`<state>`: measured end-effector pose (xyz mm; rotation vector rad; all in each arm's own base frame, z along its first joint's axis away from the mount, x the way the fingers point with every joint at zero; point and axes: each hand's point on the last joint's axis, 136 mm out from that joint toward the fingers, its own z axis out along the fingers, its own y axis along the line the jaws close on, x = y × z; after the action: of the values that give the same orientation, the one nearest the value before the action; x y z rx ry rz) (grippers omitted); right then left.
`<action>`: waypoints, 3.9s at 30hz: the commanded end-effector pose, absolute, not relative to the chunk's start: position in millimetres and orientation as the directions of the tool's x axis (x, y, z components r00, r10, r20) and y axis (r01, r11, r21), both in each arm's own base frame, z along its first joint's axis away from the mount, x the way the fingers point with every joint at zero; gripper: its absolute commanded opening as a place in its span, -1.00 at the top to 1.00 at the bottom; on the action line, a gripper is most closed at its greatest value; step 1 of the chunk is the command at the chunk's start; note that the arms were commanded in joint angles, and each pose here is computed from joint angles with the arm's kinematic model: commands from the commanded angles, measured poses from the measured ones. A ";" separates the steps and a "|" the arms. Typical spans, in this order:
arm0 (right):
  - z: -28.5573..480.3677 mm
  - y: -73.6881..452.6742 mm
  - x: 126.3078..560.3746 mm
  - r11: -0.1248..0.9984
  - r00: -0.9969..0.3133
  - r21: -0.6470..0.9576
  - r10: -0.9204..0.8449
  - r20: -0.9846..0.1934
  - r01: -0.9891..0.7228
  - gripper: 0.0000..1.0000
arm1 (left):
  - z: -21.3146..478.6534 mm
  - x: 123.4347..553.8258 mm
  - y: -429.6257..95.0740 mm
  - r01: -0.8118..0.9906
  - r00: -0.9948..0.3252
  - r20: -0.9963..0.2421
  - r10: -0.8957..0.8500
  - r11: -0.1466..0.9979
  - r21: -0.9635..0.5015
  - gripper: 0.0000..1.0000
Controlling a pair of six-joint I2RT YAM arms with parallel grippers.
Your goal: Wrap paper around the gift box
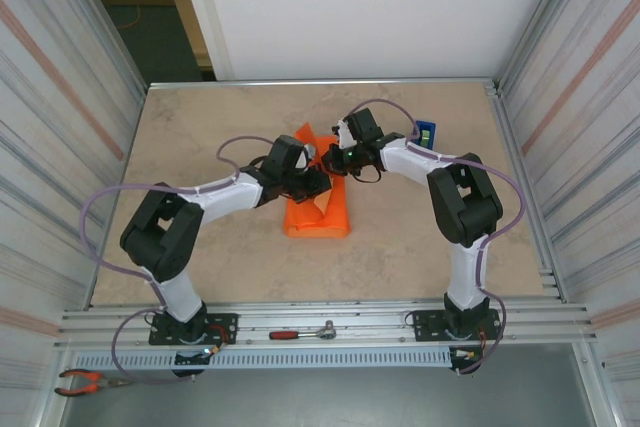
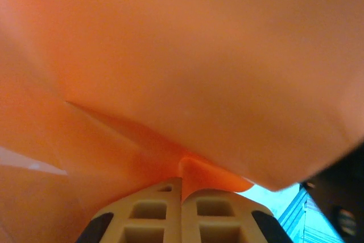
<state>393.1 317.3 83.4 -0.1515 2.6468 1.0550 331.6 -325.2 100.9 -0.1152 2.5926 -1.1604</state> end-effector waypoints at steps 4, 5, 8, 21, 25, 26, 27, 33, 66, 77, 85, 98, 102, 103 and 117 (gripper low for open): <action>7.9 316.0 348.5 0.801 -0.992 0.590 -0.042 -0.116 -0.103 1.00 | 92.2 322.9 -337.3 0.084 -0.957 -0.242 -0.158 0.650 -0.755 0.99; 6.2 315.7 347.4 0.801 -0.993 0.590 -0.043 -0.111 -0.101 1.00 | 89.6 320.9 -336.6 0.085 -0.958 -0.240 -0.155 0.648 -0.757 1.00; 5.4 315.8 347.3 0.801 -0.993 0.590 -0.043 -0.109 -0.099 1.00 | 80.2 312.7 -333.4 0.090 -0.964 -0.231 -0.132 0.653 -0.752 1.00; 40.3 314.4 372.5 0.756 -0.991 0.649 0.001 -0.135 -0.087 1.00 | 44.1 296.2 -320.4 0.017 -0.981 -0.147 -0.125 0.704 -0.710 1.00; 93.3 304.1 401.5 0.702 -0.977 0.706 0.069 -0.200 -0.095 1.00 | 36.1 291.8 -313.9 -0.009 -0.982 -0.131 -0.138 0.721 -0.693 1.00; 107.0 299.1 408.2 0.690 -0.971 0.717 0.091 -0.220 -0.097 1.00 | 34.4 290.8 -313.1 -0.012 -0.982 -0.127 -0.139 0.723 -0.691 1.00; 118.8 293.7 413.5 0.681 -0.965 0.725 0.113 -0.238 -0.099 0.95 | 33.7 290.3 -312.6 -0.015 -0.982 -0.126 -0.140 0.723 -0.691 1.00; 147.1 261.9 421.7 0.683 -0.937 0.727 0.209 -0.280 -0.065 0.26 | 33.0 290.3 -310.8 -0.020 -0.980 -0.129 -0.149 0.725 -0.688 1.00; 44.7 277.3 384.5 0.738 -0.970 0.665 0.229 -0.084 0.117 -0.14 | 67.9 297.3 -326.1 0.063 -0.982 -0.168 -0.092 0.671 -0.739 0.84; 33.7 268.3 381.3 0.708 -0.969 0.695 0.237 -0.065 0.126 0.08 | 186.3 332.8 -290.9 0.228 -0.958 -0.279 -0.063 0.423 -0.877 -0.30; 31.1 267.1 378.1 0.708 -0.970 0.695 0.234 -0.062 0.126 0.13 | 141.0 370.0 -207.9 0.114 -0.920 -0.327 -0.214 0.653 -0.748 -0.34; 25.6 265.1 375.0 0.718 -0.971 0.684 0.231 -0.063 0.126 0.14 | 105.6 381.7 -230.8 0.176 -0.937 -0.328 -0.118 0.651 -0.738 -0.45; 24.9 265.7 374.7 0.722 -0.972 0.680 0.227 -0.062 0.125 0.14 | 99.9 383.4 -238.4 0.196 -0.936 -0.337 -0.098 0.651 -0.733 -0.46; 24.7 265.9 374.7 0.723 -0.972 0.679 0.226 -0.063 0.124 0.14 | 97.5 383.5 -238.9 0.196 -0.937 -0.336 -0.097 0.652 -0.733 -0.47; 21.5 267.3 373.4 0.725 -0.973 0.677 0.224 -0.056 0.128 0.15 | 56.9 367.0 -237.6 0.202 -0.951 -0.309 -0.004 0.748 -0.632 -0.50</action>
<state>399.7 273.0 61.3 0.2171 2.6397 1.1763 375.1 -234.3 68.6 0.0796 2.6055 -1.0786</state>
